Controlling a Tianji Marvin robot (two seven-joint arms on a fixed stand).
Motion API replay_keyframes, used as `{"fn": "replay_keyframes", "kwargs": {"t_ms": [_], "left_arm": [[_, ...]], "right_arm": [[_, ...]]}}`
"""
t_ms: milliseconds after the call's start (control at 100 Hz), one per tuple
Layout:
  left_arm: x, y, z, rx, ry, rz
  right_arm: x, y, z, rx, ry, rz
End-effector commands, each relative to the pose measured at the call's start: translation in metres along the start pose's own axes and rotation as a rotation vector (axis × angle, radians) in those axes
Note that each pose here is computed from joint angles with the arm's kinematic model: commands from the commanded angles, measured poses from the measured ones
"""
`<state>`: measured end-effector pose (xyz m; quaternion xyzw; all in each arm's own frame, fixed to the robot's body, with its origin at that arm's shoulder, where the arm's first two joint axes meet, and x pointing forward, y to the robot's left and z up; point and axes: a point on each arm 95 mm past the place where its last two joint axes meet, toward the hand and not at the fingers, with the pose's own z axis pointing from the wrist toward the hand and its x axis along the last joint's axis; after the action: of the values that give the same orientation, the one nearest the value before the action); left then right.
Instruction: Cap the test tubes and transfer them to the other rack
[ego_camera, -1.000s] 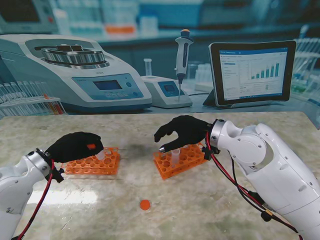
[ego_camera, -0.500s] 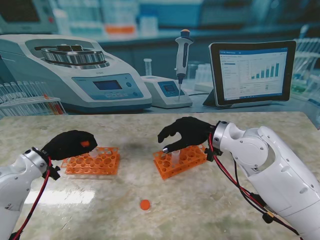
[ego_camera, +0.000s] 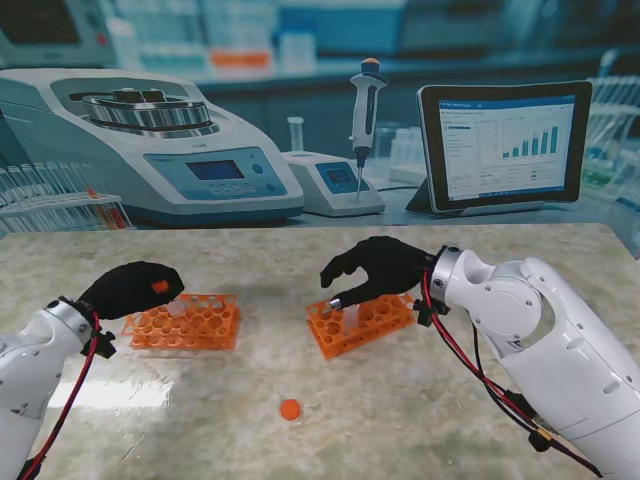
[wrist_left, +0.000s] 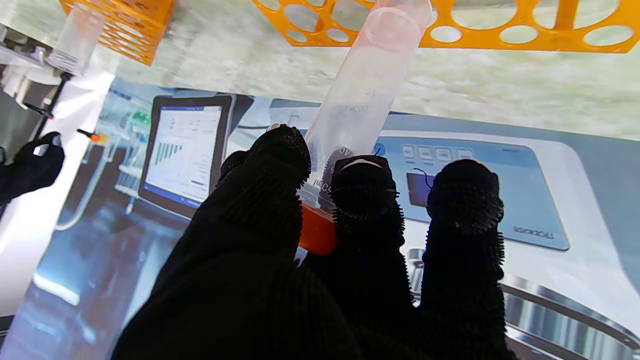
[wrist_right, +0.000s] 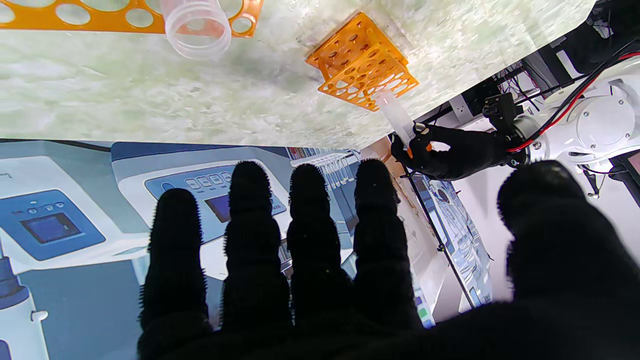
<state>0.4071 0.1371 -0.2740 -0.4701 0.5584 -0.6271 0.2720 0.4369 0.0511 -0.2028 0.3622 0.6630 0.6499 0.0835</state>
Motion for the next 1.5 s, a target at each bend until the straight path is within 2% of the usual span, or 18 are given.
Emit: {"fn": "replay_keyframes", "kwargs": {"t_ms": [0, 110, 750, 1180, 1490], "left_arm": [[-0.007, 0.005, -0.001, -0.007, -0.029, -0.010], [-0.014, 0.009, 0.001, 0.009, -0.056, -0.054], [-0.035, 0.015, 0.010, 0.017, -0.127, -0.059], [-0.039, 0.021, 0.018, 0.031, -0.143, -0.087], [-0.037, 0.024, 0.017, 0.000, -0.155, -0.113]], "right_arm": [[0.002, -0.003, 0.000, 0.006, 0.001, 0.001], [0.001, -0.003, 0.000, 0.006, 0.000, 0.002], [0.000, -0.005, 0.001, 0.012, 0.001, 0.006], [0.000, -0.006, 0.001, 0.014, 0.001, 0.006], [-0.001, -0.007, -0.001, 0.016, -0.003, 0.007]]}}
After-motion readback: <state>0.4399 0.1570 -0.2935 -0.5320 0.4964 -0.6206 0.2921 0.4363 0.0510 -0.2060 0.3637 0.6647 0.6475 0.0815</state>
